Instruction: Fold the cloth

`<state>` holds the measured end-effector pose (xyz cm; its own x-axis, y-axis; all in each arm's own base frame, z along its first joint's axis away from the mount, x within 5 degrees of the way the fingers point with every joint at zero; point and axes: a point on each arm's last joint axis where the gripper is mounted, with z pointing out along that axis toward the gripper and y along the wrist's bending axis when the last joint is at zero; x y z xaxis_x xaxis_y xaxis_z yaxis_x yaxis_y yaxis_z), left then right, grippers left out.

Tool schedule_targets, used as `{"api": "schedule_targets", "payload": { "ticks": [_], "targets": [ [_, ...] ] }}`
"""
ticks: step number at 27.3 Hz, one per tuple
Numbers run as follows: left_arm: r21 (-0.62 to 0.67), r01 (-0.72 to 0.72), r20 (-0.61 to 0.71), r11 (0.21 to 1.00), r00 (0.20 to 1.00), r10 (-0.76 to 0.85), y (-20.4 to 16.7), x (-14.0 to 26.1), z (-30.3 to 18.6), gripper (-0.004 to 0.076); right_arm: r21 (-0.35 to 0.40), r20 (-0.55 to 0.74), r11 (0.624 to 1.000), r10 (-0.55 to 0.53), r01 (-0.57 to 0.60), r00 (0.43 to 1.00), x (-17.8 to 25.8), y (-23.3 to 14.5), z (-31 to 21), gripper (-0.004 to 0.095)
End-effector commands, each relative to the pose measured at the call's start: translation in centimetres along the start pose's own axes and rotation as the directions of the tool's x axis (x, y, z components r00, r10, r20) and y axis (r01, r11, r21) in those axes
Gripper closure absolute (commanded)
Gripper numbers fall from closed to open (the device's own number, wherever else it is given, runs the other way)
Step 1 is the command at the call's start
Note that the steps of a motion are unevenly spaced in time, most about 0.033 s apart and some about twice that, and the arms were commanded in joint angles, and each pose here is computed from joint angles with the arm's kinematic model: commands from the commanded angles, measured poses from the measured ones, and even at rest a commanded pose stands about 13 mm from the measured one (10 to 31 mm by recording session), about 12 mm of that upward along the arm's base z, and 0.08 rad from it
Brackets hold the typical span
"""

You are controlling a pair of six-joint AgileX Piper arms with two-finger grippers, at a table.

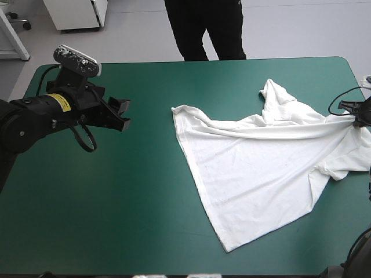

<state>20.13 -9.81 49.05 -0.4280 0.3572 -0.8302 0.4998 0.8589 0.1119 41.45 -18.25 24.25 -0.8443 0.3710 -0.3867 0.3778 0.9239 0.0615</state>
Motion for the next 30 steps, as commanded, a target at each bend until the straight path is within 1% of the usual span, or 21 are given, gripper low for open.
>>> {"api": "schedule_targets", "payload": {
  "ticks": [1,2,3,4,5,6,7,8,9,12,13,16,20,22,25,28,29,30],
  "targets": [
    [-0.002,0.011,0.106,1.0,0.994,-0.011,0.0,-1.0,-1.6,0.0267,-0.012,0.116,1.0,-0.022,0.024,0.993,-1.1,0.0,-4.8,0.0455],
    [0.0,0.011,0.089,1.0,0.996,-0.011,-0.1,-0.8,-1.6,0.0267,-0.008,0.131,1.0,-0.016,0.018,0.991,-1.0,-0.3,-6.0,0.0273],
    [0.002,0.011,0.075,1.0,0.997,-0.011,-0.1,-0.7,-1.6,0.0267,-0.005,0.141,1.0,-0.014,0.015,0.99,-1.0,-0.5,-6.8,0.0199],
    [0.004,0.011,0.062,1.0,0.998,-0.011,-0.1,-0.6,-1.6,0.0267,-0.004,0.148,1.0,-0.014,0.015,0.989,-0.8,-0.7,-7.6,0.016],
    [0.006,0.011,0.042,1.0,0.999,-0.011,-0.1,-0.4,-1.6,0.0267,-0.009,0.159,1.0,-0.012,0.013,0.987,-0.7,-0.9,-8.8,0.0141],
    [0.002,0.007,0.015,1.0,1.0,-0.007,-0.1,-0.1,-1.6,0.0267,-0.026,0.175,1.0,-0.012,0.016,0.984,-0.4,-0.9,-10.3,0.0144],
    [0.0,0.005,-0.014,1.0,1.0,-0.005,-0.1,0.1,-1.6,0.0266,-0.088,0.196,0.996,-0.014,0.032,0.981,0.1,-0.6,-12.6,0.0158],
    [-0.012,-0.004,-0.03,1.0,1.0,0.004,0.0,0.3,-1.6,0.0266,-0.132,0.215,0.99,-0.023,0.052,0.976,0.5,-0.1,-14.2,0.0172],
    [-0.034,-0.015,-0.042,0.999,0.999,0.014,0.3,0.4,-1.6,0.0266,-0.161,0.232,0.984,-0.033,0.072,0.972,0.9,0.4,-15.6,0.0189],
    [-0.092,-0.045,-0.066,0.995,0.997,0.039,0.8,0.6,-1.6,0.0266,-0.25,0.317,0.955,-0.076,0.161,0.945,3.0,2.8,-21.4,0.0233],
    [-0.105,-0.049,-0.068,0.993,0.997,0.042,0.9,0.6,-1.7,0.0266,-0.259,0.335,0.945,-0.105,0.199,0.936,3.7,3.7,-22.7,0.0233],
    [-0.13,-0.061,-0.049,0.99,0.997,0.055,1.1,0.4,-1.6,0.0266,-0.253,0.409,0.917,-0.187,0.308,0.893,6.7,6.7,-27.0,0.0233],
    [-0.167,-0.078,-0.008,0.983,0.997,0.078,1.5,-0.2,-1.3,0.0266,-0.231,0.468,0.849,-0.331,0.475,0.819,12.0,10.5,-30.5,0.0233],
    [-0.182,-0.089,-0.029,0.979,0.996,0.086,1.7,-0.3,-0.7,0.0266,-0.225,0.489,0.806,-0.392,0.547,0.779,14.8,12.0,-31.4,0.0233],
    [-0.174,-0.095,-0.078,0.98,0.994,0.082,1.7,-0.6,1.0,0.0266,-0.231,0.474,0.755,-0.464,0.614,0.748,18.0,13.0,-31.3,0.0233],
    [-0.16,-0.099,-0.097,0.982,0.992,0.084,1.7,-1.0,2.5,0.0266,-0.281,0.449,0.701,-0.507,0.655,0.735,20.5,13.5,-31.3,0.0233],
    [-0.156,-0.113,-0.11,0.981,0.989,0.096,1.7,-1.2,3.3,0.0266,-0.289,0.451,0.679,-0.525,0.675,0.722,21.3,13.5,-31.3,0.0233],
    [-0.149,-0.125,-0.119,0.981,0.987,0.108,1.7,-1.4,3.8,0.0266,-0.29,0.453,0.667,-0.537,0.687,0.712,21.7,13.5,-31.3,0.0233]
  ]
}}
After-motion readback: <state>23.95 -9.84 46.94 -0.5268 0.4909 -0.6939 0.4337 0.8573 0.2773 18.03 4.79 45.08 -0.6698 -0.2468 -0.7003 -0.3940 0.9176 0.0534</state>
